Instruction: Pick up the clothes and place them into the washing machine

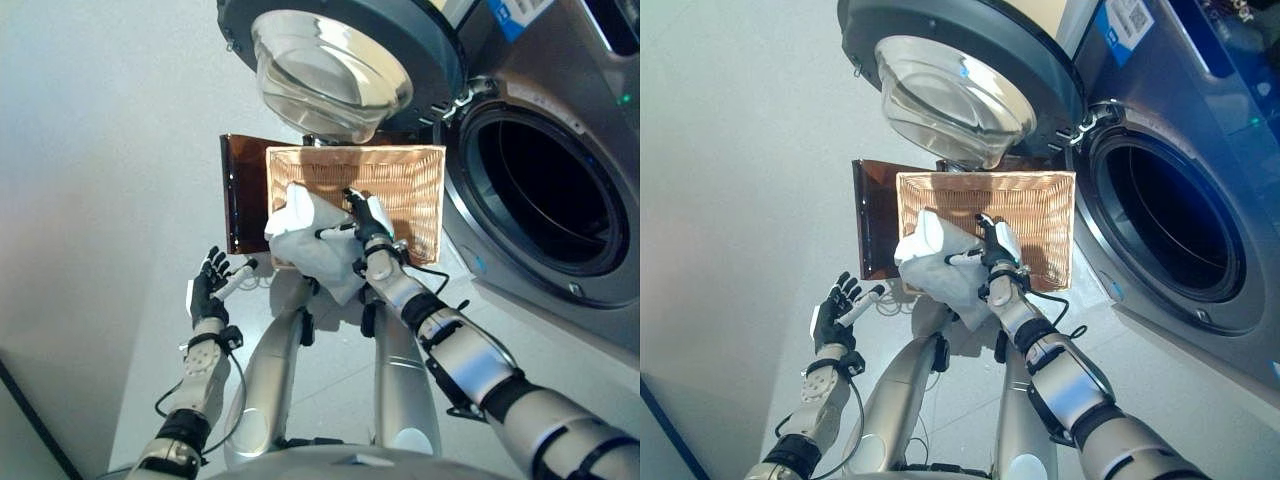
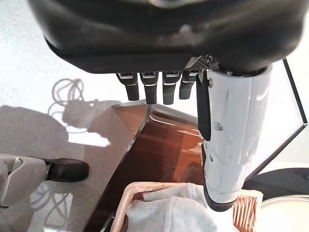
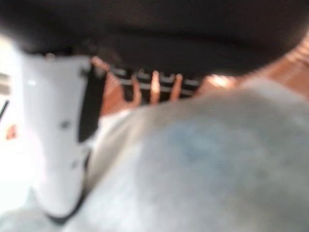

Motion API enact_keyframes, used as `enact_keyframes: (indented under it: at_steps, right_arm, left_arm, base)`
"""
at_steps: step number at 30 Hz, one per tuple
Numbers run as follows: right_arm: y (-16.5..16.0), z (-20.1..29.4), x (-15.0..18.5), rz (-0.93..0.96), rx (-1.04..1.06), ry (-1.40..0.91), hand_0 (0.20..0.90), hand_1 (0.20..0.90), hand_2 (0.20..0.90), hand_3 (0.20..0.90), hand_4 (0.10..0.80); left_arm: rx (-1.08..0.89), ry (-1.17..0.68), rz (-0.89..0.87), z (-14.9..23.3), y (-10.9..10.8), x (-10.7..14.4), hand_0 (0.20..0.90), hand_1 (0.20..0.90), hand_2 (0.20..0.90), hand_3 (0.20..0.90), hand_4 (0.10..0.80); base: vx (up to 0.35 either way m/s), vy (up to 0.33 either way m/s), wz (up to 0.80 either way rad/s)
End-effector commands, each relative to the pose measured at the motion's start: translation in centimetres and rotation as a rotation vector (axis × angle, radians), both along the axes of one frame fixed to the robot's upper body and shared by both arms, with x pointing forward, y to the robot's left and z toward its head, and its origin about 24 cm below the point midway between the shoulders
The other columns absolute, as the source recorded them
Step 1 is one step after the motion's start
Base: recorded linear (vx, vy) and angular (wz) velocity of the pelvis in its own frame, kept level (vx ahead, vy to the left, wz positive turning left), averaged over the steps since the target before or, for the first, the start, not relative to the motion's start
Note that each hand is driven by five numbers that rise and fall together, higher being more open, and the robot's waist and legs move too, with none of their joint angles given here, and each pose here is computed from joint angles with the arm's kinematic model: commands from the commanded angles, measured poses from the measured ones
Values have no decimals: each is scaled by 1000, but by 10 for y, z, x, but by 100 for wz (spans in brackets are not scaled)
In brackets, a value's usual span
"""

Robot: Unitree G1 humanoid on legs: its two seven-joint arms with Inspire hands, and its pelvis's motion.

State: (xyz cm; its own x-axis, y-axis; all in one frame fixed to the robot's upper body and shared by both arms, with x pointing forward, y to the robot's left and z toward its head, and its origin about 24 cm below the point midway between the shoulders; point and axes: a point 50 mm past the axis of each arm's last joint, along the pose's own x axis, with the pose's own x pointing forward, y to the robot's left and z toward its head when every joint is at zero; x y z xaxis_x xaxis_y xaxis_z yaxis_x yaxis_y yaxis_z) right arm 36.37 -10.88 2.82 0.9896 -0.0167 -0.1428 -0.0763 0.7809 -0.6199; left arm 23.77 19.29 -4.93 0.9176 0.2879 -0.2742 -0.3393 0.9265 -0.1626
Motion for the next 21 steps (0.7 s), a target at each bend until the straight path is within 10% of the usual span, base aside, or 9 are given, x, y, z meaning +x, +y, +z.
enact_keyframes:
  at_steps: [1, 21]
  right_arm:
    - [27, -31, -20, 163, -123, 142, 200, 200, 200, 200, 300]
    - [26, -28, -17, 166, -135, 146, 200, 200, 200, 200, 300]
  left_arm:
    - [84, -65, 32, 15, 26, -4, 900, 900, 900, 900, 800]
    - [94, -49, 51, 14, 32, -3, 900, 900, 900, 900, 800]
  base:
    - [-5, -4, 3]
    - [0, 0, 0]
